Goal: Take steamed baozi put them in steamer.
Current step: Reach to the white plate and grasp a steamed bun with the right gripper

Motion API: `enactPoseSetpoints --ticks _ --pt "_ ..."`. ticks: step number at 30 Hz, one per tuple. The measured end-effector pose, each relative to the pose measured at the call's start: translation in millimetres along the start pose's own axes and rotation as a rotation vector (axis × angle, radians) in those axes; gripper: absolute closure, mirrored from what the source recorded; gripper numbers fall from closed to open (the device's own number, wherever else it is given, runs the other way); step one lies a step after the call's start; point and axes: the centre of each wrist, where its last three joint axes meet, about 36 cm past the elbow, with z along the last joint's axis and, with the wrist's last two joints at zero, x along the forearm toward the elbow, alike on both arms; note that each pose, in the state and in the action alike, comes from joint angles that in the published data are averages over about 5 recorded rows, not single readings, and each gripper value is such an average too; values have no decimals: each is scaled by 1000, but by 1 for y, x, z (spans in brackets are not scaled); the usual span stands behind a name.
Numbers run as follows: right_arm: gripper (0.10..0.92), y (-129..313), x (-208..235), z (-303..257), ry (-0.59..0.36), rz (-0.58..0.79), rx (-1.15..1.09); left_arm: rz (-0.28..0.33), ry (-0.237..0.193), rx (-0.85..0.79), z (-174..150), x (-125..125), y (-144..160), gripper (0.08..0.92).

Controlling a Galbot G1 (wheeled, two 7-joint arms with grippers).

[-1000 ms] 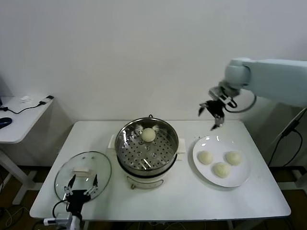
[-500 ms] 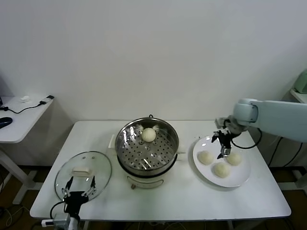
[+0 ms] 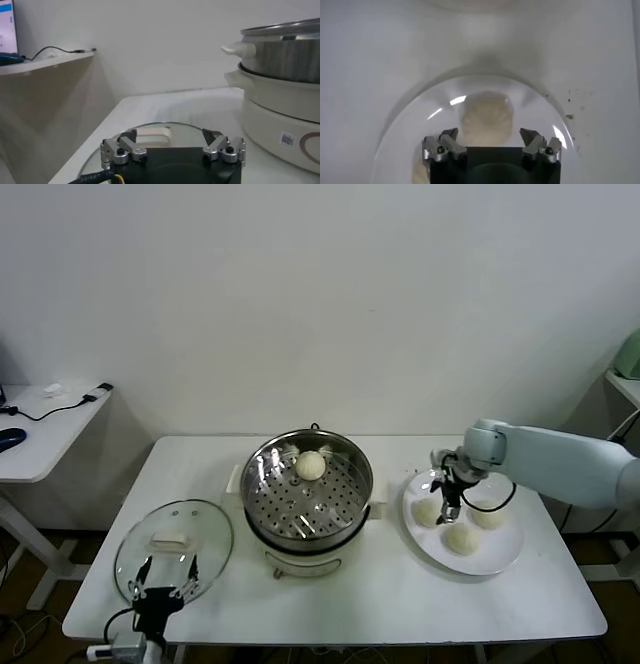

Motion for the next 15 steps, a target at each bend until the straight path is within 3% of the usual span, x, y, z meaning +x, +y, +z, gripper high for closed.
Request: enactPoseSetpoints --ticks 4,9,15 --pt "232 -1 -7 -2 3 6 -9 -3 -1 -2 0 0 1 177" --pt "332 -2 -8 0 2 5 -17 -3 -6 -4 -2 0 1 177" --pt "375 -7 15 -2 -16 0 -6 -4 -9 -5 -5 2 2 177"
